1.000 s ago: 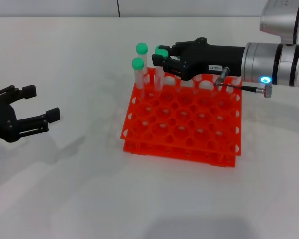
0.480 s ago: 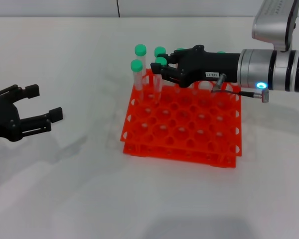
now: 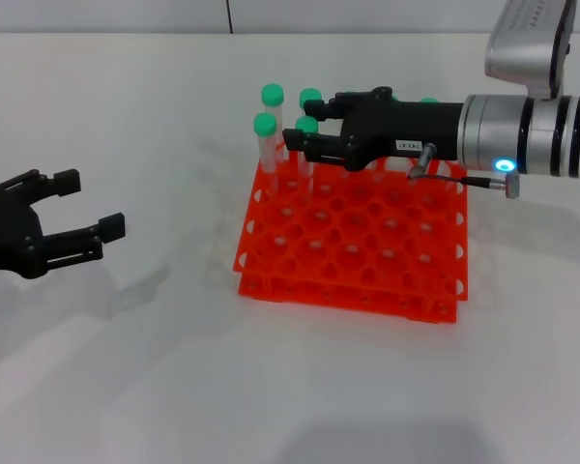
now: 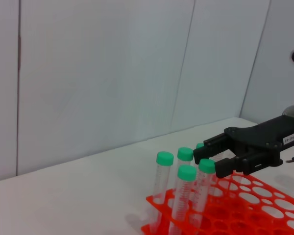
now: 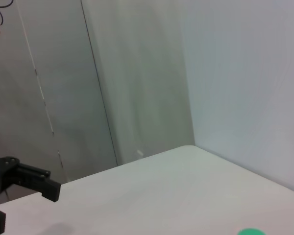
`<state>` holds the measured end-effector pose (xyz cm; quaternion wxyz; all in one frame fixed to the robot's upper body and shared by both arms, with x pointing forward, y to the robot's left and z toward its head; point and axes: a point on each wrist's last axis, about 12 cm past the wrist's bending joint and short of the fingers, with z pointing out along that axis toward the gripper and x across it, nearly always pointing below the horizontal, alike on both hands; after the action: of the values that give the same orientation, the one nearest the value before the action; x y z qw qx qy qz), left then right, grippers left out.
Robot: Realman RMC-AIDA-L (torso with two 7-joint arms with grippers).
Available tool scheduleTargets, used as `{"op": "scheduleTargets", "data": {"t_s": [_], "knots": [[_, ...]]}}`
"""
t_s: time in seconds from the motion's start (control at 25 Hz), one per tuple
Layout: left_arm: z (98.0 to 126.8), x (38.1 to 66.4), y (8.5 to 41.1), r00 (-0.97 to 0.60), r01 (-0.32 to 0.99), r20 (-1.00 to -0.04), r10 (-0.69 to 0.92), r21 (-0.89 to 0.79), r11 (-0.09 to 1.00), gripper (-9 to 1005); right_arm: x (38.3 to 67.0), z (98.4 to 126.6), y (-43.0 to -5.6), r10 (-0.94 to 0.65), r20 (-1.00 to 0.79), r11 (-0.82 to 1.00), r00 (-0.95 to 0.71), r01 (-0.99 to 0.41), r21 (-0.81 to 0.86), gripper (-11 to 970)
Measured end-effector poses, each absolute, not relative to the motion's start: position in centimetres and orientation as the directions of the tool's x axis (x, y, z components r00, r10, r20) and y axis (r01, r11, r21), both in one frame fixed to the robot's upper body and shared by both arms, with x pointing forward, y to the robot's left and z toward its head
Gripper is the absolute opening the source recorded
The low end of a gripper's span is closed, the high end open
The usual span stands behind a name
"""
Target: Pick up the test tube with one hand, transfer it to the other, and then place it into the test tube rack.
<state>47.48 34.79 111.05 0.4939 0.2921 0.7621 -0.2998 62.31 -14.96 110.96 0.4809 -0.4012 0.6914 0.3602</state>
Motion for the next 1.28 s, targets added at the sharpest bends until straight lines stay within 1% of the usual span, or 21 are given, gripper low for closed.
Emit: {"op": "scheduleTargets", "data": {"t_s": [0.16, 0.36, 0.44, 0.56, 0.64, 0.68, 0.92, 1.12, 1.28], "knots": [[111.0, 47.5, 34.8, -0.342, 0.741, -0.928, 0.15, -0.168, 0.65, 892, 62.1, 111.2, -15.1, -0.191, -0.958, 0.408, -0.214, -0.905, 0.121, 499], [111.1, 47.3, 35.1, -0.341, 0.737, -0.929, 0.146, -0.168, 0.655, 892, 60.9, 112.0, -16.7, -0.158, -0.968, 0.359, -0.192, -0.925, 0.125, 525], [111.2, 47.2, 35.2, -0.34, 0.734, -0.929, 0.145, -0.166, 0.658, 892, 60.2, 112.4, -17.8, -0.17, -0.973, 0.316, -0.159, -0.943, 0.099, 534], [111.3, 47.5, 35.1, -0.337, 0.743, -0.928, 0.158, -0.159, 0.65, 892, 59.1, 112.9, -20.5, -0.178, -0.973, 0.277, -0.146, -0.956, 0.093, 548], [111.5, 47.8, 34.8, -0.329, 0.761, -0.928, 0.173, -0.152, 0.63, 892, 58.7, 112.9, -22.4, -0.17, -0.973, 0.286, -0.158, -0.952, 0.104, 558], [111.6, 47.9, 34.7, -0.326, 0.768, -0.929, 0.177, -0.15, 0.623, 892, 58.7, 112.9, -22.4, -0.17, -0.973, 0.286, -0.158, -0.952, 0.104, 562], [112.4, 48.6, 34.7, -0.309, 0.819, -0.931, 0.194, -0.157, 0.551, 892, 57.3, 111.9, -25.6, -0.222, -0.964, 0.286, -0.143, -0.955, 0.076, 590], [112.7, 49.3, 35.4, -0.317, 0.85, -0.928, 0.198, -0.185, 0.493, 892, 56.5, 111.6, -26.7, -0.235, -0.962, 0.272, -0.135, -0.96, 0.069, 808], [112.8, 49.8, 35.6, -0.327, 0.863, -0.918, 0.223, -0.194, 0.467, 892, 56.3, 111.2, -26.9, -0.248, -0.958, 0.271, -0.147, -0.96, 0.077, 853]]}}
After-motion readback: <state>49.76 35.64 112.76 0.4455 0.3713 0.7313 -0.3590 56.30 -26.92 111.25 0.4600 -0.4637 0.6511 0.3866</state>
